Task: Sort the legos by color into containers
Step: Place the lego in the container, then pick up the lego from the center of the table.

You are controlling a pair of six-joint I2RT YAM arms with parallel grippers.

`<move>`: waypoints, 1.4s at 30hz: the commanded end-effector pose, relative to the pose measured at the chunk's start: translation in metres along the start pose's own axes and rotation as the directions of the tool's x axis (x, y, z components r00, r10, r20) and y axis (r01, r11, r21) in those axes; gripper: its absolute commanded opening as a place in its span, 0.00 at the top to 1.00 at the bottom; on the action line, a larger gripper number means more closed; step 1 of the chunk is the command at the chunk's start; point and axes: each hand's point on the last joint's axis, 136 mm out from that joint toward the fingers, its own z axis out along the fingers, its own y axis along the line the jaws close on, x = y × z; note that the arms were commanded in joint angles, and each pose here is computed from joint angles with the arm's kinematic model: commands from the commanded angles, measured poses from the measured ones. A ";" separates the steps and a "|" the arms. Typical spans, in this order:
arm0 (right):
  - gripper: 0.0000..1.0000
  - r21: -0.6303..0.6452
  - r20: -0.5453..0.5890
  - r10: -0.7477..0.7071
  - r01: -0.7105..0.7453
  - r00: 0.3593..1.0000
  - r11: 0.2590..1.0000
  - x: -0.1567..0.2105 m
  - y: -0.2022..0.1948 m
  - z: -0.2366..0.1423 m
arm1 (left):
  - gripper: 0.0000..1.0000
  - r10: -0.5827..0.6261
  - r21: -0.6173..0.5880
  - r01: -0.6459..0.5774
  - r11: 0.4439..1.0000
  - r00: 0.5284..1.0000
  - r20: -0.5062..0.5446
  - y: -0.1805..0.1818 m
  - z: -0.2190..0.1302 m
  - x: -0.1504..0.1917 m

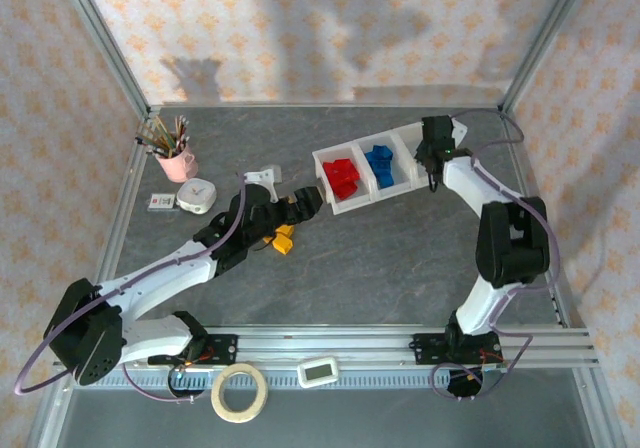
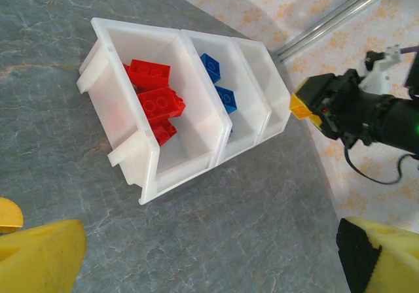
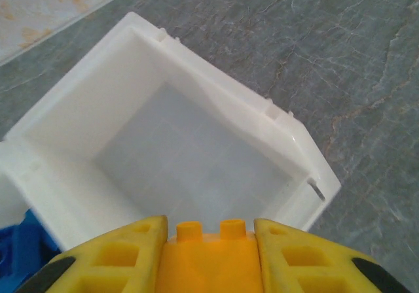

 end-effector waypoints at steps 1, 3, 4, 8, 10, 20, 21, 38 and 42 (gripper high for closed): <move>0.75 -0.028 0.006 -0.010 0.011 1.000 1.000 -0.015 0.010 0.016 | 0.01 0.007 0.066 -0.011 0.998 0.999 0.049 -0.023 -0.001 -0.018; 0.67 -0.024 0.002 -0.009 0.009 1.000 1.000 -0.018 0.012 0.027 | 0.01 0.011 0.065 -0.014 0.998 0.998 0.055 -0.024 -0.001 -0.020; 0.61 -0.023 -0.001 -0.013 0.013 1.000 1.000 -0.020 0.013 0.031 | 0.01 0.012 0.063 -0.016 0.998 0.998 0.057 -0.024 -0.001 -0.020; 0.45 -0.074 -0.009 -0.008 0.008 1.000 0.997 -0.027 0.026 0.027 | 0.01 0.027 0.056 -0.030 0.998 0.998 0.060 -0.026 -0.001 -0.024; 0.41 -0.110 -0.003 -0.001 0.000 1.000 0.994 -0.028 0.031 0.019 | 0.01 0.029 0.052 -0.033 0.998 0.997 0.069 -0.026 -0.003 -0.026; 0.37 -0.252 -0.010 -0.032 0.029 0.999 0.967 0.002 0.053 -0.051 | 0.01 0.061 -0.007 -0.061 0.998 0.992 0.106 -0.015 -0.022 -0.032; 0.37 -0.268 -0.017 -0.048 0.042 0.999 0.963 0.010 0.058 -0.058 | 0.01 0.065 -0.020 -0.063 0.998 0.992 0.110 -0.012 -0.025 -0.033; 0.30 -0.546 -0.090 -0.376 0.270 0.922 0.793 0.171 0.173 -0.165 | 0.01 0.020 -0.212 0.022 0.977 0.981 0.192 0.058 -0.101 -0.020; 0.30 -0.601 -0.093 -0.475 0.332 0.875 0.728 0.212 0.206 -0.176 | 0.01 0.008 -0.239 0.047 0.970 0.975 0.223 0.069 -0.117 -0.020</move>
